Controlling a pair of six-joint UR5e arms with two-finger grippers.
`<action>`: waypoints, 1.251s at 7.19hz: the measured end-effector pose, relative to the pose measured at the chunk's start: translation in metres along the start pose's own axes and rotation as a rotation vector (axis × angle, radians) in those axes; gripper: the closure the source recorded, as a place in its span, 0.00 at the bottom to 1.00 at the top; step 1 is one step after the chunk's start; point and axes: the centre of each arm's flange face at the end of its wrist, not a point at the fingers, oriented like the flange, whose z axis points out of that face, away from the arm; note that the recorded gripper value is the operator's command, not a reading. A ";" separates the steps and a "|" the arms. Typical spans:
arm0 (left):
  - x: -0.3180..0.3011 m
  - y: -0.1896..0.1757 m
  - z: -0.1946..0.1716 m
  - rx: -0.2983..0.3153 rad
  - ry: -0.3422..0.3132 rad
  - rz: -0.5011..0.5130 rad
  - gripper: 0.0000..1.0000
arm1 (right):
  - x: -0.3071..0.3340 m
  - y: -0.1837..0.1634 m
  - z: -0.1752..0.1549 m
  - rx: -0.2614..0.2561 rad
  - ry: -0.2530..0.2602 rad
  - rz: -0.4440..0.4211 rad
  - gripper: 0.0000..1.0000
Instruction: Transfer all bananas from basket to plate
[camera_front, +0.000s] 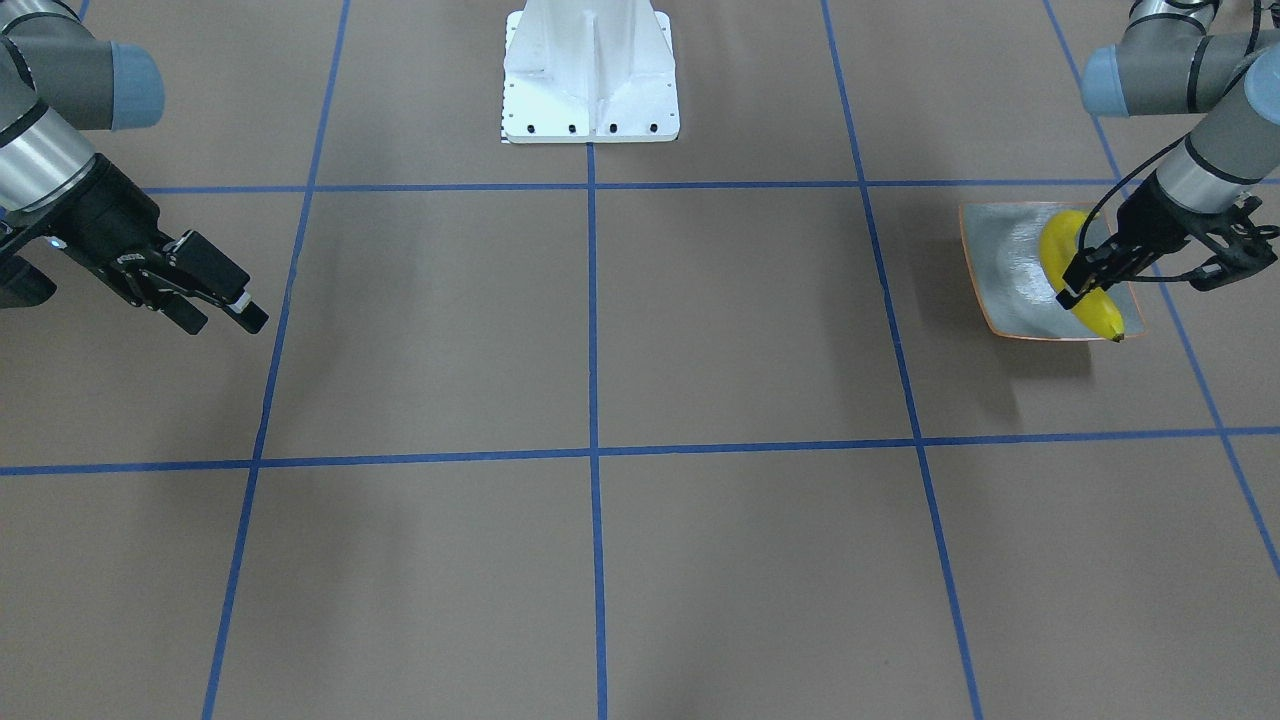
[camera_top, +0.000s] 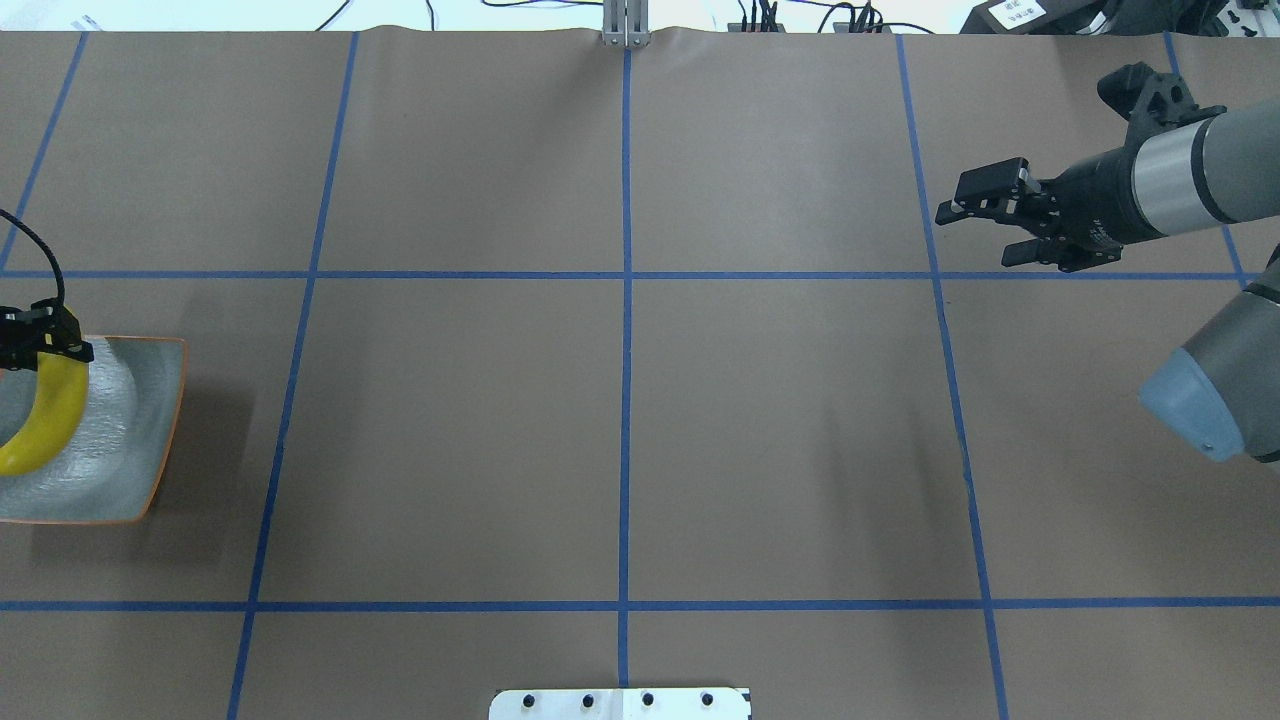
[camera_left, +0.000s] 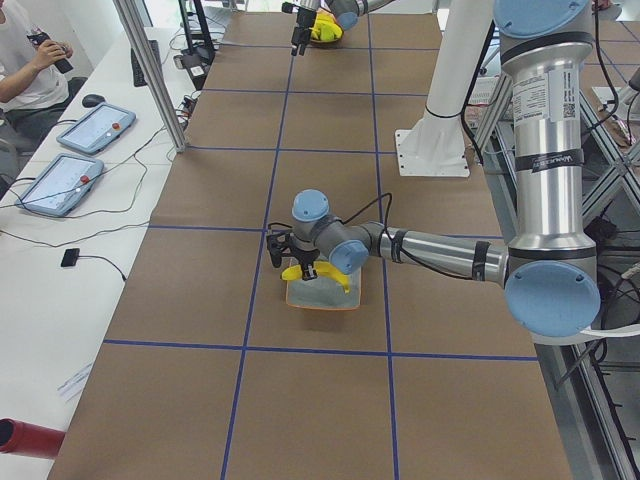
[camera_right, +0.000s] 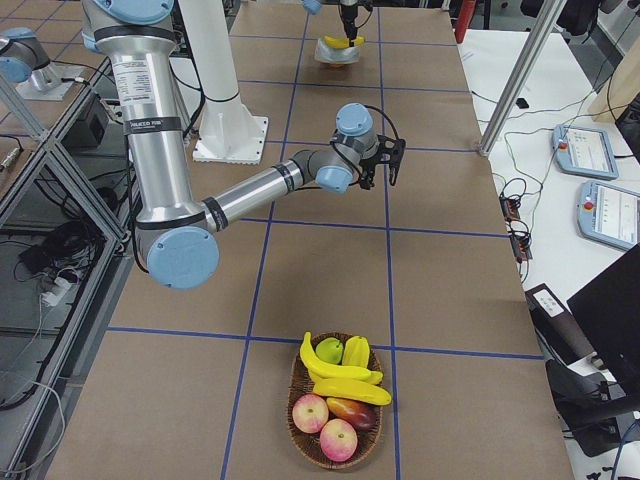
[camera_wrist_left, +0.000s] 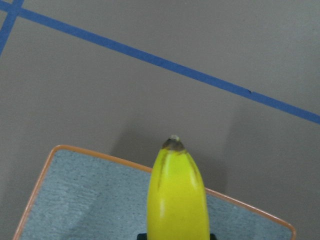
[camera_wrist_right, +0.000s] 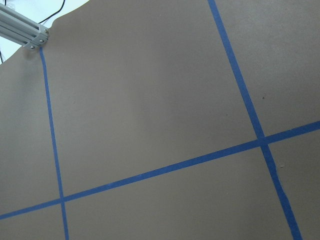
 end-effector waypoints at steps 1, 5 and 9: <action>-0.001 -0.001 0.004 -0.005 -0.006 -0.001 1.00 | 0.000 0.000 0.001 0.000 0.000 -0.001 0.00; 0.006 0.001 0.010 -0.015 -0.006 0.013 0.47 | -0.002 0.000 0.001 0.000 -0.004 -0.004 0.00; 0.010 0.006 0.014 -0.024 -0.006 0.026 0.31 | -0.004 -0.001 0.001 0.001 -0.008 -0.007 0.00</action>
